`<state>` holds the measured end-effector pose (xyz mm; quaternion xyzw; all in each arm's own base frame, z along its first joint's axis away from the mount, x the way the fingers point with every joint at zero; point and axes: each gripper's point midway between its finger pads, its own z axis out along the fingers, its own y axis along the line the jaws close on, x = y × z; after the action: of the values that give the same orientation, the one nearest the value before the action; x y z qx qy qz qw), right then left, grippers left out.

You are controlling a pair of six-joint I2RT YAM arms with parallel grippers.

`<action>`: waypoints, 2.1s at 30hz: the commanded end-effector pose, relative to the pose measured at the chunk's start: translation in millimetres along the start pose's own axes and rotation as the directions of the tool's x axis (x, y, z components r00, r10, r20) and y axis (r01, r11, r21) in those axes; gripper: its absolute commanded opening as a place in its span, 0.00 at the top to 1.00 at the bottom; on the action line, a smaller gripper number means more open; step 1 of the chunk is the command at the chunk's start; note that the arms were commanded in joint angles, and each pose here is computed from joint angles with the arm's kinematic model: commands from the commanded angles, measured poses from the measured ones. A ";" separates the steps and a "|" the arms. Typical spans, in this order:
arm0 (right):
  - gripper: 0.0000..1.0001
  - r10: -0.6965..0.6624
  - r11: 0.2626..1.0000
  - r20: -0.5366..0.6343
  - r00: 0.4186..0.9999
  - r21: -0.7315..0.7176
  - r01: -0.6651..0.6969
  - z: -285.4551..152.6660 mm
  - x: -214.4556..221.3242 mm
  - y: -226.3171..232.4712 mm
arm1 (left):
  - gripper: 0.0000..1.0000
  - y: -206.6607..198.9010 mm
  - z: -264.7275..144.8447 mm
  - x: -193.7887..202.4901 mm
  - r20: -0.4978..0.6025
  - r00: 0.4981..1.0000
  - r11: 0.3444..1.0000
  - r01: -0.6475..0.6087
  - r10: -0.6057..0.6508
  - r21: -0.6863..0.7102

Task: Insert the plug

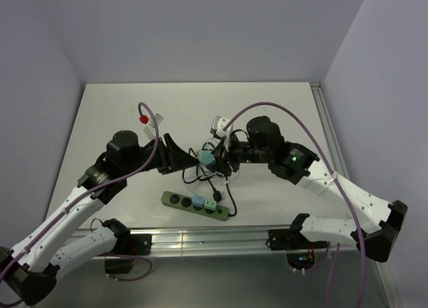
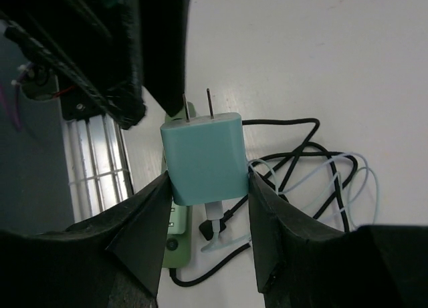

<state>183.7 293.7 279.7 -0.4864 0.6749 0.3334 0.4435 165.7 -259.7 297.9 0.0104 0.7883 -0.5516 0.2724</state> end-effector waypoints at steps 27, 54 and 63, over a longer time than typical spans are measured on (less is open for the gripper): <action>0.52 -0.003 0.999 0.053 0.999 0.035 0.001 15.5 -31.8 12.1 | 0.93 10.5 16.8 7.8 -0.049 0.997 0.998 0.061 -0.059 0.029; 0.11 0.811 0.563 0.359 0.462 -0.263 -0.783 -5.6 -73.9 22.3 | 1.00 -41.8 -29.4 -58.6 0.457 0.882 0.948 -0.232 0.112 0.216; 0.09 0.826 0.540 0.361 0.432 -0.290 -0.790 3.2 -78.0 19.1 | 1.00 -50.4 -33.8 -53.9 0.463 0.878 0.927 -0.270 0.126 0.260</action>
<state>176.0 326.7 311.3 -0.0245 0.7319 0.5923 0.3361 193.9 -235.8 338.6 -0.0153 0.6530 -0.5952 0.4681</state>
